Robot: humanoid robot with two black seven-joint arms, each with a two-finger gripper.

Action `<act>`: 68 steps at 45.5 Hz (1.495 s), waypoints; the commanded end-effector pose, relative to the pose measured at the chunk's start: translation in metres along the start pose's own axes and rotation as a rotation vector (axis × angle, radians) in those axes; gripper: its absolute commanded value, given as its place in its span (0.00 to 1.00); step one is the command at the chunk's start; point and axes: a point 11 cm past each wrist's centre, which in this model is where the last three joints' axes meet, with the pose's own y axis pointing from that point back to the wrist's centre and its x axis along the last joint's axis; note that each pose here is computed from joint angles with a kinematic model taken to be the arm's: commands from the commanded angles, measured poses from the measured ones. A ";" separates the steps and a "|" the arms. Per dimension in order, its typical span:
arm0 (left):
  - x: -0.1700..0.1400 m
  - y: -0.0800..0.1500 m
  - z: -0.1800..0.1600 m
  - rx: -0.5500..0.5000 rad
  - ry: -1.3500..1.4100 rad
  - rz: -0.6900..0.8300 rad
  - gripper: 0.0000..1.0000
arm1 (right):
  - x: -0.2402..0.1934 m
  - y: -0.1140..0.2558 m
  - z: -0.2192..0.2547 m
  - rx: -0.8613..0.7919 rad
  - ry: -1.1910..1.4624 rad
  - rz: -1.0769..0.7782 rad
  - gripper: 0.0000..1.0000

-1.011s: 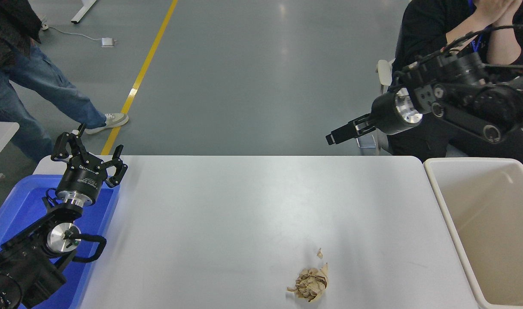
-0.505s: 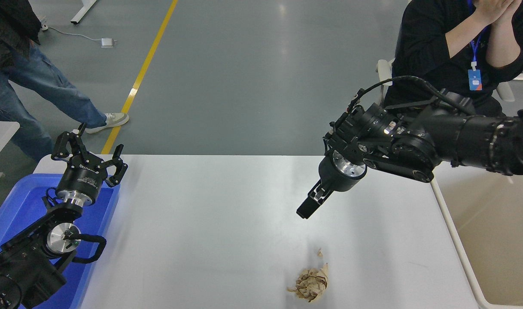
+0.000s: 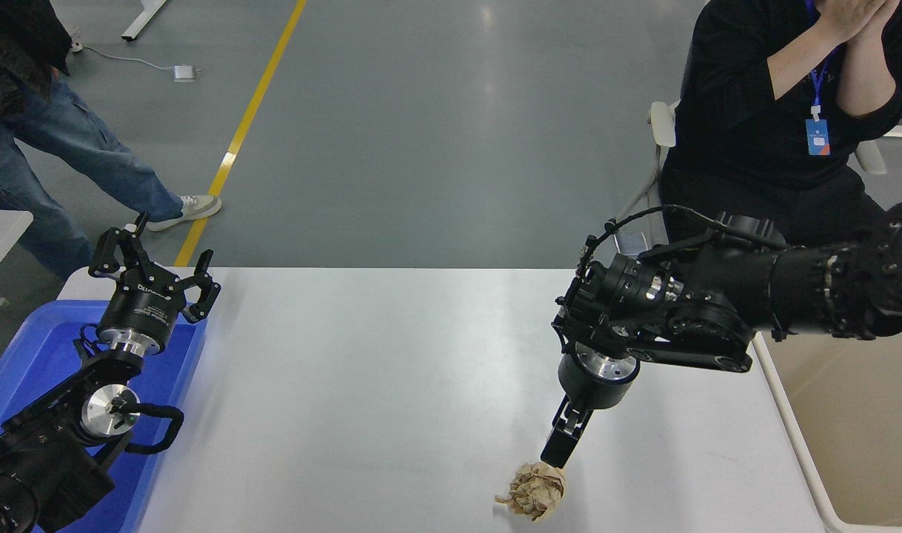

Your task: Clean the table surface

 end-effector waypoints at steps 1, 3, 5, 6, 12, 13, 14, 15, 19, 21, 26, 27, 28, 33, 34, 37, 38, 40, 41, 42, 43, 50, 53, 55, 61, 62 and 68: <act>0.000 0.000 0.000 0.000 0.001 0.000 1.00 | -0.008 -0.013 -0.007 0.040 -0.014 -0.003 0.98; 0.000 0.000 0.000 0.000 0.001 0.000 1.00 | -0.004 -0.014 -0.010 0.057 -0.025 0.015 0.98; 0.000 0.000 0.000 0.000 0.001 0.000 1.00 | 0.001 -0.013 -0.013 0.068 -0.028 0.033 0.98; 0.000 0.000 0.000 0.000 0.001 0.000 1.00 | 0.003 -0.012 -0.014 0.074 -0.031 0.042 0.98; 0.000 0.000 0.000 0.000 -0.001 0.000 1.00 | 0.008 -0.012 -0.016 0.084 -0.036 0.064 0.98; 0.000 0.000 0.000 0.000 0.000 0.001 1.00 | 0.008 -0.012 -0.016 0.086 -0.036 0.066 0.98; 0.000 0.000 0.000 0.000 0.001 0.000 1.00 | 0.007 -0.013 -0.016 0.085 -0.038 0.064 0.98; 0.000 0.000 0.000 -0.001 0.001 0.000 1.00 | 0.007 -0.014 -0.016 0.087 -0.040 0.066 0.98; 0.001 0.000 0.000 0.000 -0.001 0.001 1.00 | 0.007 -0.014 -0.015 0.092 -0.049 0.078 0.98; 0.000 0.000 0.000 0.000 -0.001 0.000 1.00 | 0.007 -0.014 -0.012 0.089 -0.059 0.087 0.98; 0.000 0.000 0.000 0.000 0.001 0.000 1.00 | 0.004 -0.016 -0.008 0.091 -0.084 0.102 0.98; 0.000 0.000 0.000 0.000 0.001 0.000 1.00 | 0.004 -0.016 -0.008 0.093 -0.089 0.106 0.98; 0.000 0.000 0.000 0.000 -0.001 0.000 1.00 | 0.003 -0.017 -0.007 0.093 -0.094 0.107 0.98; 0.000 0.000 0.000 0.000 -0.001 0.000 1.00 | -0.004 -0.020 -0.003 0.097 -0.119 0.111 0.98; 0.000 0.000 0.000 0.000 -0.001 0.000 1.00 | -0.005 -0.021 -0.003 0.097 -0.122 0.111 0.98; 0.000 0.000 0.000 0.000 0.001 0.000 1.00 | -0.010 -0.025 -0.002 0.102 -0.136 0.107 0.98; 0.000 0.000 0.000 0.000 -0.001 0.000 1.00 | -0.012 -0.026 -0.002 0.105 -0.140 0.108 0.98; 0.000 0.000 0.000 0.000 0.001 0.000 1.00 | -0.014 -0.029 -0.001 0.106 -0.145 0.110 0.98; 0.000 0.000 0.000 0.000 -0.001 0.000 1.00 | -0.016 -0.030 -0.001 0.107 -0.150 0.112 0.98; 0.000 0.000 0.000 0.000 0.001 0.000 1.00 | -0.017 -0.032 0.000 0.106 -0.151 0.111 0.98; 0.000 0.000 0.000 0.000 0.001 0.000 1.00 | -0.018 -0.033 0.001 0.106 -0.157 0.111 0.98; 0.000 0.000 0.000 0.000 0.001 0.000 1.00 | -0.021 -0.036 0.002 0.106 -0.166 0.114 0.98; 0.000 0.000 0.000 0.000 -0.001 0.000 1.00 | -0.021 -0.038 0.001 0.110 -0.167 0.113 0.98; 0.000 0.000 0.000 0.000 0.001 0.000 1.00 | -0.021 -0.039 0.000 0.115 -0.170 0.115 0.98; 0.000 0.000 0.000 0.000 0.001 0.000 1.00 | -0.022 -0.044 -0.004 0.128 -0.172 0.114 0.98; 0.000 0.000 0.000 0.000 -0.001 0.000 1.00 | -0.022 -0.044 -0.004 0.128 -0.174 0.114 0.98; 0.000 0.000 0.000 0.000 0.001 0.000 1.00 | -0.023 -0.046 -0.004 0.130 -0.176 0.114 0.98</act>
